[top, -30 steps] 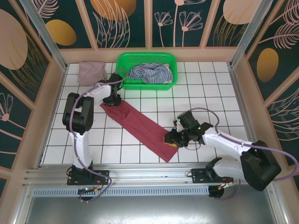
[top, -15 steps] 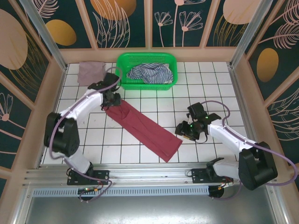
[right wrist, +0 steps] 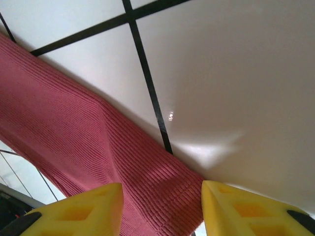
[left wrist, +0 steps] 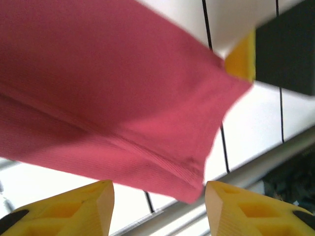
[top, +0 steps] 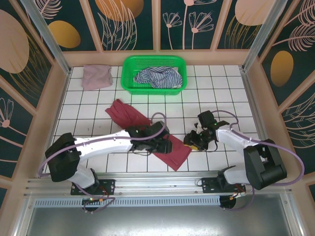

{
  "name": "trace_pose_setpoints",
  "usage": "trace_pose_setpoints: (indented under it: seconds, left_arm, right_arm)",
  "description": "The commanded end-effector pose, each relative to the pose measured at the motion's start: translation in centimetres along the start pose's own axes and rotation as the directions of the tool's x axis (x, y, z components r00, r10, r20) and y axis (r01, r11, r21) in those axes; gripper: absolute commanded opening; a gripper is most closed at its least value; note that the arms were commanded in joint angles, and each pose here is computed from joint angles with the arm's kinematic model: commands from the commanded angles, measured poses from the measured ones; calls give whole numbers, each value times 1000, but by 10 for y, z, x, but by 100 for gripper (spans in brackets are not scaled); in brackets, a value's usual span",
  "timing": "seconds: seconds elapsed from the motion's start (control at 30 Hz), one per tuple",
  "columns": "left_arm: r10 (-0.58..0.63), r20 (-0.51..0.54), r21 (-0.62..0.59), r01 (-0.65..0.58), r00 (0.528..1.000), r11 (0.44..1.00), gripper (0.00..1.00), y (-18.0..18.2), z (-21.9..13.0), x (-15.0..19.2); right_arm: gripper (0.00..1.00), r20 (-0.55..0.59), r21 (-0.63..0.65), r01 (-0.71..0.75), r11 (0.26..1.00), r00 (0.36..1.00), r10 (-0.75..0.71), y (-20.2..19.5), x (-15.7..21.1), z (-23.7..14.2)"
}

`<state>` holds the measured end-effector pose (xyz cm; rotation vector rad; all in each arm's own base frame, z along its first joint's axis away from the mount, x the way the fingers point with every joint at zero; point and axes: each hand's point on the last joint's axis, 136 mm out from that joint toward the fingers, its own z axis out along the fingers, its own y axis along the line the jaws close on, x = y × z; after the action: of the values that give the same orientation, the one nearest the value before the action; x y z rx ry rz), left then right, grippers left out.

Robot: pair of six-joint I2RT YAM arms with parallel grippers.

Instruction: Fold and stack the tank tops

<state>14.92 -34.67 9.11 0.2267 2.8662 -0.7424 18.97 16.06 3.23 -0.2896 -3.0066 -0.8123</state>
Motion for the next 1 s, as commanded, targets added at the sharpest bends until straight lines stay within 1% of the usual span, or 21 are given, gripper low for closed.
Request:
trace_pose_setpoints:
  seconds: [0.0, 0.03, 0.1, 0.23, 0.27, 0.33, 0.37, 0.4, 0.43, 0.53, 0.67, 0.87, 0.97]
  left_arm:
    - [-86, -61, 79, 91, 994, 993, 52, -23, 18, 24]
    - [-81, -73, 86, 87, 994, 992, 53, -28, 23, 30]
    - [-74, -98, 59, 80, 992, 995, 53, -25, 34, 41]
    - [-97, -101, 80, 106, 990, 991, 53, -35, 43, 47]
    - [-97, -120, 71, 106, 988, 992, 53, -35, 46, 54]
    - [-87, -175, 14, 91, 981, 996, 53, -25, 56, 75]
    - [-87, -186, -2, 89, 979, 996, 53, -22, 61, 82]
    - [-93, -182, 20, 98, 979, 995, 53, -28, 62, 81]
    - [-107, -186, 7, 110, 977, 994, 53, -19, 66, 86]
    - [-111, -173, -39, 105, 979, 994, 53, -9, 70, 85]
    - [-134, -144, -54, 127, 981, 990, 52, -7, 72, 81]
    - [-195, -47, -30, 193, 980, 981, 52, -16, 60, 61]
    - [-220, -27, -14, 220, 975, 975, 51, -20, 61, 57]
  right_arm:
    - [47, -1, 99, 2, 995, 1000, -2, -24, 6, -2]
    - [48, 21, 124, 10, 992, 1000, -13, -27, 2, -5]
    - [49, 41, 134, 22, 991, 999, -27, -28, -3, -6]
    - [48, 11, 50, 22, 999, 1000, -22, -20, 2, 6]
    - [47, 13, 35, 23, 999, 1000, -23, -17, 1, 6]
    - [47, 12, 17, 37, 999, 999, -37, -14, 1, 5]
    - [46, 10, 7, 40, 999, 999, -40, -12, 1, 5]
    - [45, 1, -11, 42, 999, 999, -42, -10, 2, 6]
    - [44, -8, -29, 41, 999, 999, -41, -7, 4, 7]
    - [43, -13, -64, 30, 998, 999, -31, -3, 5, 9]
    - [40, -43, -56, 29, 998, 999, -32, -8, 12, 14]
    - [37, -50, -44, 31, 999, 998, -33, -11, 15, 12]
    - [34, -52, -49, 24, 999, 998, -26, -11, 16, 13]
